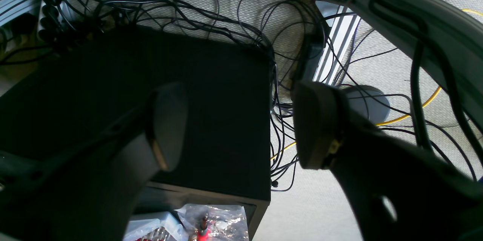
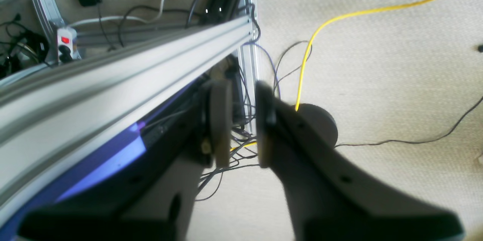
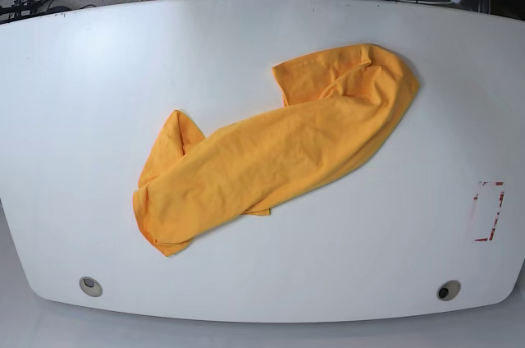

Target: Fold the T-shirt properly

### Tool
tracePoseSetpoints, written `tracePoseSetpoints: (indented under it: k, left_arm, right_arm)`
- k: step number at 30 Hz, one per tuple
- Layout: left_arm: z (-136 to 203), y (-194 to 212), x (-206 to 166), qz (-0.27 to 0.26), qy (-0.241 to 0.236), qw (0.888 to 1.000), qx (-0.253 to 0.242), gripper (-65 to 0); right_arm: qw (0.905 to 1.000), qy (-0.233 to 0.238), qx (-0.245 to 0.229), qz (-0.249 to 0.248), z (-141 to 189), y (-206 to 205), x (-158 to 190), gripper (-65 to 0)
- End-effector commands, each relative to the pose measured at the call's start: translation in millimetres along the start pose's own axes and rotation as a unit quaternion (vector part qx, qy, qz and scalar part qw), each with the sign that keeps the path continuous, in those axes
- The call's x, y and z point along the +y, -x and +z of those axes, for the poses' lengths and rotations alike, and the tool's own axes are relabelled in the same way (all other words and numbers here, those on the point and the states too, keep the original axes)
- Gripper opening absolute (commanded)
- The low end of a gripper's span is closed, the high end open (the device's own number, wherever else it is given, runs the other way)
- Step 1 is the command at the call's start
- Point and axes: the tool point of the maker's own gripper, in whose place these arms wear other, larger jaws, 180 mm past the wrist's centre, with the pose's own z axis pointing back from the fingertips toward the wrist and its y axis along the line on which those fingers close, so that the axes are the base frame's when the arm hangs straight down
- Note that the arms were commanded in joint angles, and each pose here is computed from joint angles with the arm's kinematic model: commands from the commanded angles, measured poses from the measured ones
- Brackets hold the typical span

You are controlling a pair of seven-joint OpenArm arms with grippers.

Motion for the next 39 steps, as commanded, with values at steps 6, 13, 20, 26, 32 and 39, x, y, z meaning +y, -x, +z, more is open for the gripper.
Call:
tracePoseSetpoints:
  k: [6, 13, 20, 26, 32, 39]
  left_arm:
    - [0.7, 9.3, 2.0, -0.003, -0.001, 1.000, 0.006, -24.3]
    - [1.3, 16.0, 3.2, -0.004, -0.002, 1.000, 0.009, -24.3]
    - [8.7, 15.6, 11.7, -0.009, -0.009, 0.998, -0.059, -24.3]
    - [23.6, 8.8, 23.0, -0.017, -0.019, 0.994, -0.107, -24.4]
    - [47.2, 10.2, 34.0, -0.028, -0.028, 0.988, -0.148, -24.6]
    - [79.6, 24.7, 44.9, -0.043, -0.035, 0.983, -0.175, -24.6]
  right_arm:
    - [0.9996, -0.007, -0.027, 0.009, -5.6, -31.8, 6.1, -54.2]
    - [0.9996, -0.005, -0.027, 0.009, -5.1, -32.2, 4.3, -54.2]
    - [0.9992, 0.002, -0.038, 0.015, 2.5, -23.6, -2.2, -54.9]
    - [0.9972, 0.008, -0.068, 0.031, 19.4, -16.5, -1.0, -54.9]
    - [0.9963, 0.014, -0.065, 0.055, 41.3, -0.7, 1.3, -54.9]
    - [0.9937, 0.020, -0.083, 0.073, 69.8, 11.5, 9.6, -54.9]
